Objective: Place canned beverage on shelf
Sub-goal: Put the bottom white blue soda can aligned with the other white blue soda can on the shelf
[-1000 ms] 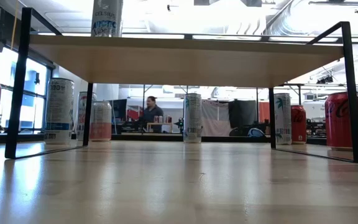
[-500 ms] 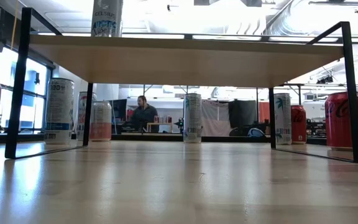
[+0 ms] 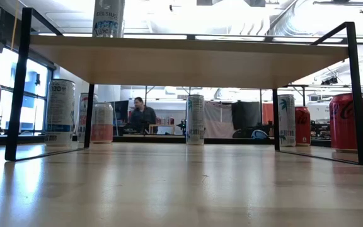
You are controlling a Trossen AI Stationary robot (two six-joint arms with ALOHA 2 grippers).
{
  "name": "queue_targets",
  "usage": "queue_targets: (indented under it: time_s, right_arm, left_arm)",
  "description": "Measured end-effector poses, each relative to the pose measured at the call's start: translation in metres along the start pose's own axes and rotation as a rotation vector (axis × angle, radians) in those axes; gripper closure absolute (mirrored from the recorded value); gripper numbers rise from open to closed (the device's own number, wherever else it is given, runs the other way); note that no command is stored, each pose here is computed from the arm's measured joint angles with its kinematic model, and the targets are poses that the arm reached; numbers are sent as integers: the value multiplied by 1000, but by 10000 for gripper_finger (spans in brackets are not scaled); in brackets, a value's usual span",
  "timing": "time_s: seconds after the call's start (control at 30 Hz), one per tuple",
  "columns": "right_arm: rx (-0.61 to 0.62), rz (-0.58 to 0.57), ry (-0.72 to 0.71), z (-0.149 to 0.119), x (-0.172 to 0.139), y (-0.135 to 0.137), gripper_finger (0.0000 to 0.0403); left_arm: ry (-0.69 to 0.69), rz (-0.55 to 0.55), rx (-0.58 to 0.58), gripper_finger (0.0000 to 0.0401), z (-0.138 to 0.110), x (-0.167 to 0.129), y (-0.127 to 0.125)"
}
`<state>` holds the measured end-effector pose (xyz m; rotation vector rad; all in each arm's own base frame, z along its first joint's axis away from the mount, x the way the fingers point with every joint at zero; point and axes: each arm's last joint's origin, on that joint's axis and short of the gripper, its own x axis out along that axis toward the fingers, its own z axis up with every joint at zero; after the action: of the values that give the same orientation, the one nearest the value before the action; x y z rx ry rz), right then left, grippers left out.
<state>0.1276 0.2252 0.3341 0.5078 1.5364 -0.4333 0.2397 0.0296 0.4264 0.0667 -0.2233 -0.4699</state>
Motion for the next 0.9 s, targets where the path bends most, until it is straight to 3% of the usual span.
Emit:
queue_targets:
  time_s: [0.4, 0.53, 0.8, 0.9]
  right_arm:
    - [-50, -20, -94, -15, 8, 5, 104]
    - [-45, 26, -109, -20, 10, 11, 104]
    - [-225, 0, -69, -28, 30, 29, 104]
    - [-240, -27, -29, -32, 35, 32, 104]
  left_arm:
    - [0, 0, -8, 64, 0, 0, 0]
    - [0, 0, -8, 64, 0, 0, 0]
    - [9, -11, -17, 64, -2, 2, -1]
    - [17, -10, -21, 64, -3, 2, -1]
